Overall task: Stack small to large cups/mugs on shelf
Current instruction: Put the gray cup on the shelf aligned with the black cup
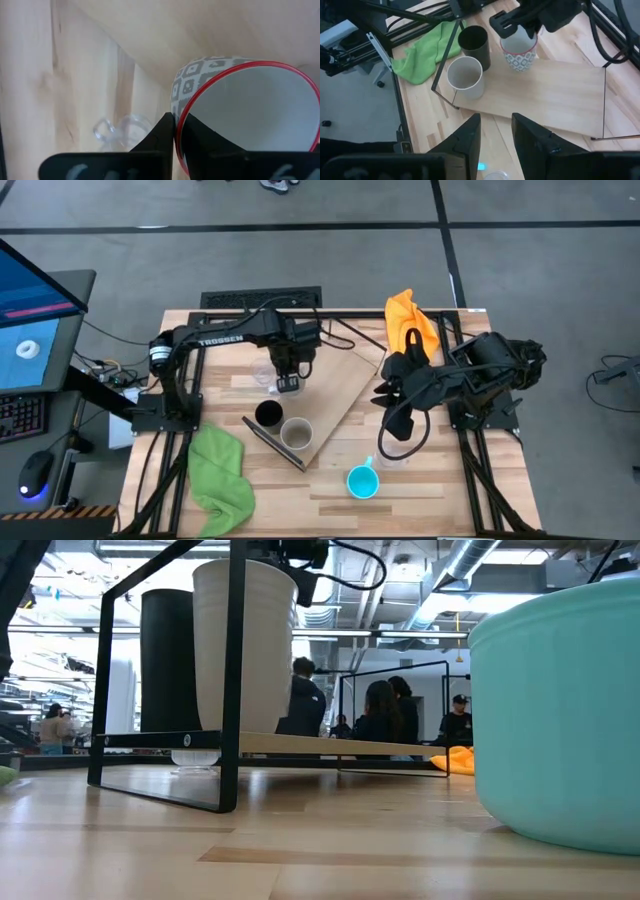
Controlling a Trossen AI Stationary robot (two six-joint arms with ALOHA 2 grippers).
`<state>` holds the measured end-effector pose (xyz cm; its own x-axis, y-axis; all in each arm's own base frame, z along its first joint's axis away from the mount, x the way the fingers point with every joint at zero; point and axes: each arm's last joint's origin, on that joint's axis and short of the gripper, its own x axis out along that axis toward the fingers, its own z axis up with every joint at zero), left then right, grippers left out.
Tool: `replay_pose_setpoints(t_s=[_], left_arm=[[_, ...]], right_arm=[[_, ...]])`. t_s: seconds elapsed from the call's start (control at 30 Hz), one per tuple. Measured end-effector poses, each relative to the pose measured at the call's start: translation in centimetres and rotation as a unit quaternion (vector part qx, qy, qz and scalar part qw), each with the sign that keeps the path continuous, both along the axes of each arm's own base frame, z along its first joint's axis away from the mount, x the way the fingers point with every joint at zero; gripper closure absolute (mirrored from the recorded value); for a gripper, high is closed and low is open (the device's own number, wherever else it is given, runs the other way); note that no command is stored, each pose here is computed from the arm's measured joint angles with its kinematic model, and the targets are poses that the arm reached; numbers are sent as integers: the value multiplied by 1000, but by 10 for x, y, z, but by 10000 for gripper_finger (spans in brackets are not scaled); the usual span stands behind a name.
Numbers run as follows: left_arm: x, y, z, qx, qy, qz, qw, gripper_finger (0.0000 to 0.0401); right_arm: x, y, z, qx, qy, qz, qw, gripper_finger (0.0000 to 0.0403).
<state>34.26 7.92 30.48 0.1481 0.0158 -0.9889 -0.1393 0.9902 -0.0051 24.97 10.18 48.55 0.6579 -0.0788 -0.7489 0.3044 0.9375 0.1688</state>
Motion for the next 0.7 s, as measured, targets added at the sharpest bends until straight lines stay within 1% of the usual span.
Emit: replay_pose_setpoints(t_s=[0.2, 0.27, 0.5, 0.6, 0.7], left_arm=[[2, 1, 0, 8, -10, -31, 999, 389], [7, 2, -3, 13, -16, -38, 999, 389], [13, 10, -17, 14, 5, -38, 999, 388], [11, 10, -19, 13, 20, -42, 999, 388], [14, 12, -20, 20, 9, -46, 999, 388]], right_arm=[[0, 0, 0, 0, 0, 0, 1000, 272], [0, 0, 0, 0, 0, 0, 1000, 272], [0, 0, 0, 1, 0, -1, 1000, 272], [0, 0, 0, 3, 0, -4, 1000, 272], [0, 0, 0, 3, -1, -4, 1000, 272]])
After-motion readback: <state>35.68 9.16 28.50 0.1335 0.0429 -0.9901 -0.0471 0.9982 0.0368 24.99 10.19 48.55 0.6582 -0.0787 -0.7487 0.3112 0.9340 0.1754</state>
